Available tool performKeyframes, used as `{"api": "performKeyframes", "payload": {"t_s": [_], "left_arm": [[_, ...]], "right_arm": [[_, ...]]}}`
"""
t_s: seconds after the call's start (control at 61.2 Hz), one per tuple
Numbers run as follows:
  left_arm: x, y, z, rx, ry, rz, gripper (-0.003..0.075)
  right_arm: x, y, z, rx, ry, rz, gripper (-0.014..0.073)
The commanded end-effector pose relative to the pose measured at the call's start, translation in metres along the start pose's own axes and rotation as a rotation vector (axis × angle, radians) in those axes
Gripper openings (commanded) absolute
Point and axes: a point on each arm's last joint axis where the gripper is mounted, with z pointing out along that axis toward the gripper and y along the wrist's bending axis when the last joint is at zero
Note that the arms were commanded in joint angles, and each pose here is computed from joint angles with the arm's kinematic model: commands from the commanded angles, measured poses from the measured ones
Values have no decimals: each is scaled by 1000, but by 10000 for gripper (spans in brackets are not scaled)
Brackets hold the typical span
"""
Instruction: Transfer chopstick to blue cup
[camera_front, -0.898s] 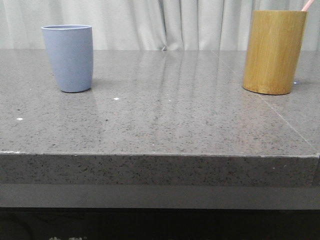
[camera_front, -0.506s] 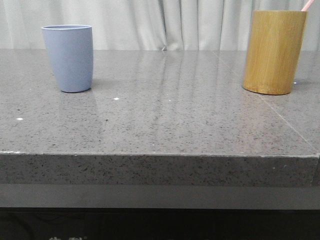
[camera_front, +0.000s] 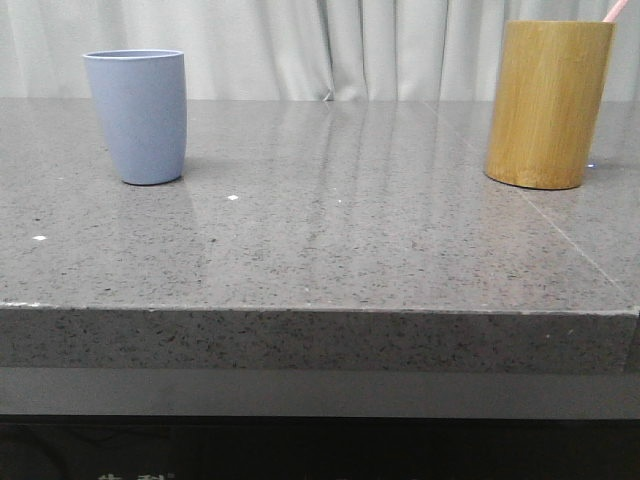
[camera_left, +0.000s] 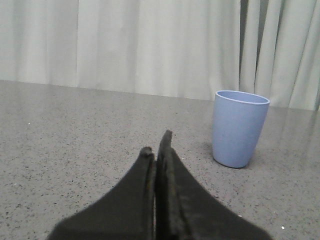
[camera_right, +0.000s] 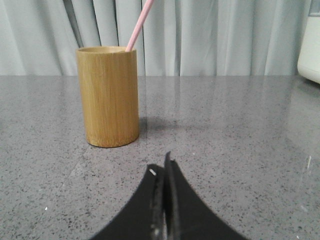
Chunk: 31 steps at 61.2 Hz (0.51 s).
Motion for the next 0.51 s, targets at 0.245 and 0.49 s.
{"api": "performKeyframes", "payload": {"t_s": [0.245, 0.49], "left_arm": [[-73, -6, -7, 17, -137, -25, -19], [-142, -14, 5, 42, 24, -19, -19]], "right_arm": [[-62, 4, -12, -7, -126, 0, -66], [-134, 10, -20, -12, -48, -2, -66]]}}
